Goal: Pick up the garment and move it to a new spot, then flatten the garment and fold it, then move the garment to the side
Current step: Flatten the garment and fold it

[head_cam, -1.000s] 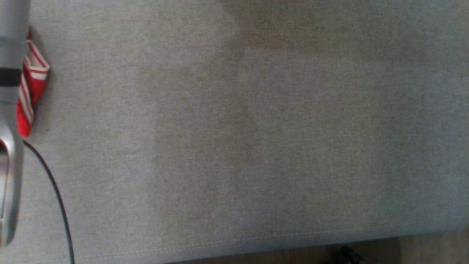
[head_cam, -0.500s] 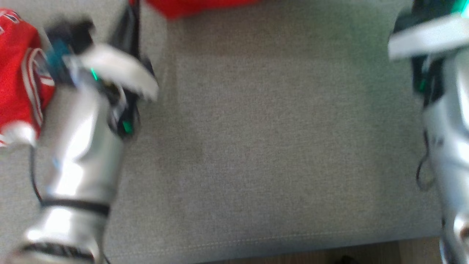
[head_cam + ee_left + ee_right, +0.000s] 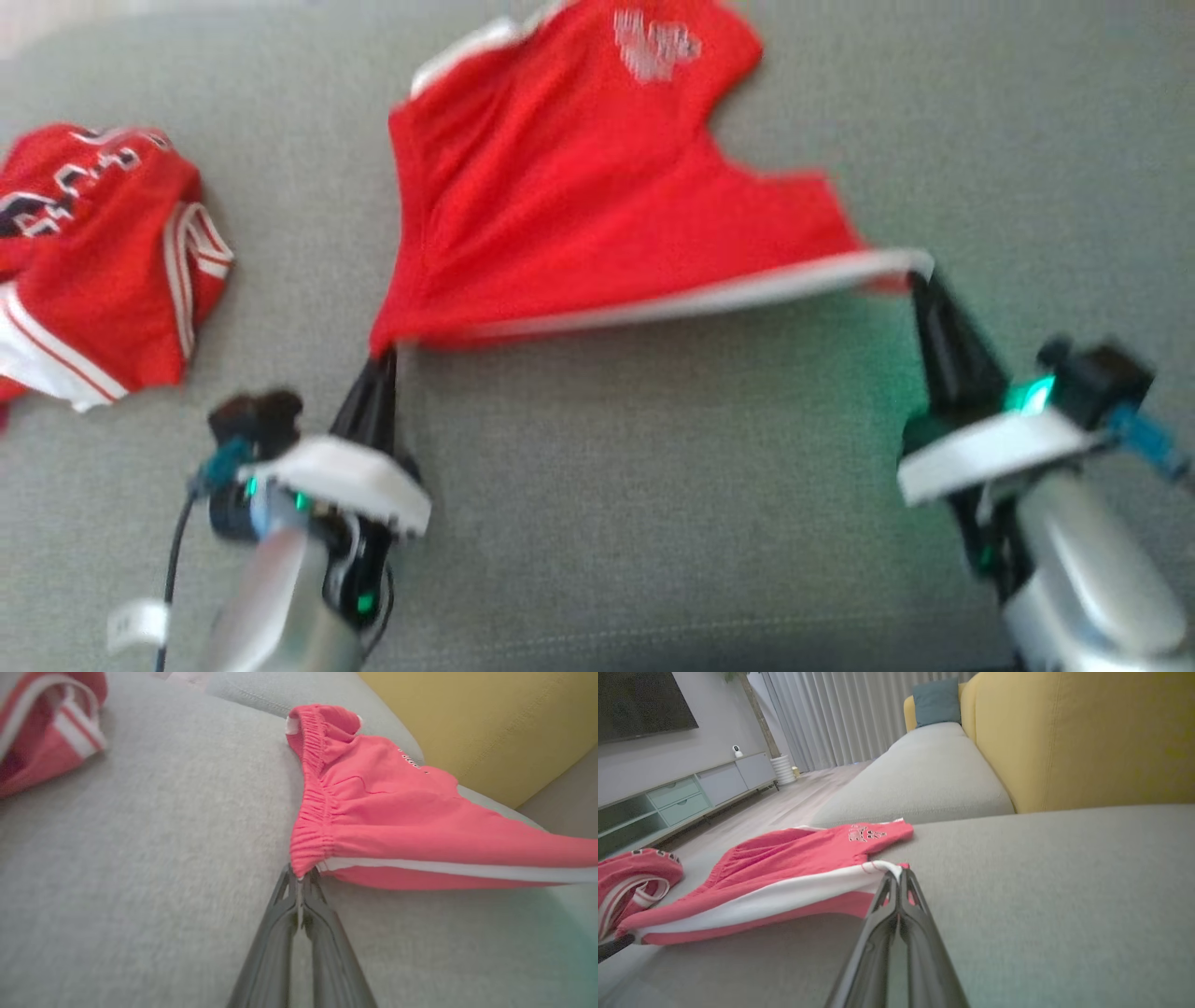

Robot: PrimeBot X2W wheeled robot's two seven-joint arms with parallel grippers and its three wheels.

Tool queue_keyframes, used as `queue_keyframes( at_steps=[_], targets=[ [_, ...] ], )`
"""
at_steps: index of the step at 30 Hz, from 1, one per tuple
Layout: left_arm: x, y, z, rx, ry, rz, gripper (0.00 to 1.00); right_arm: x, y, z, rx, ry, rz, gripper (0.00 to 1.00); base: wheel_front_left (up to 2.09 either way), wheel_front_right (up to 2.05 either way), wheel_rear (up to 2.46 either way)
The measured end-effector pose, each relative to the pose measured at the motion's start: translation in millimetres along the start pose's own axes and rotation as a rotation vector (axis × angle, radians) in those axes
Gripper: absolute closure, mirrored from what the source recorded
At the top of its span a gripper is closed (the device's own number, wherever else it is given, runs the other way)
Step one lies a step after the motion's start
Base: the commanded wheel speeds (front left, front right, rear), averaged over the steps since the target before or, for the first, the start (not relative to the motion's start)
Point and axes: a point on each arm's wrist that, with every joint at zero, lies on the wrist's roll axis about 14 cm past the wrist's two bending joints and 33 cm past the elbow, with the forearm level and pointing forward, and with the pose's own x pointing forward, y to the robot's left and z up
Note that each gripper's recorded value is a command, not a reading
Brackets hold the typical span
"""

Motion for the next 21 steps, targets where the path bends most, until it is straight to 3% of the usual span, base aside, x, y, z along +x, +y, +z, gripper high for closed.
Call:
queue_keyframes(
  at_steps=[15,21],
  targets=[
    [-90,-3,-38,-0.046,0.045,0.037,1.0,-113,25,-53,0.117,0.169,-0.033,1.0,0.0,0.0,0.0],
    [-96,-7,-38,-0.049,0.034,0.031,1.0,-107,26,-38,0.118,0.134,-0.026,1.0,0.0,0.0,0.0]
  ],
)
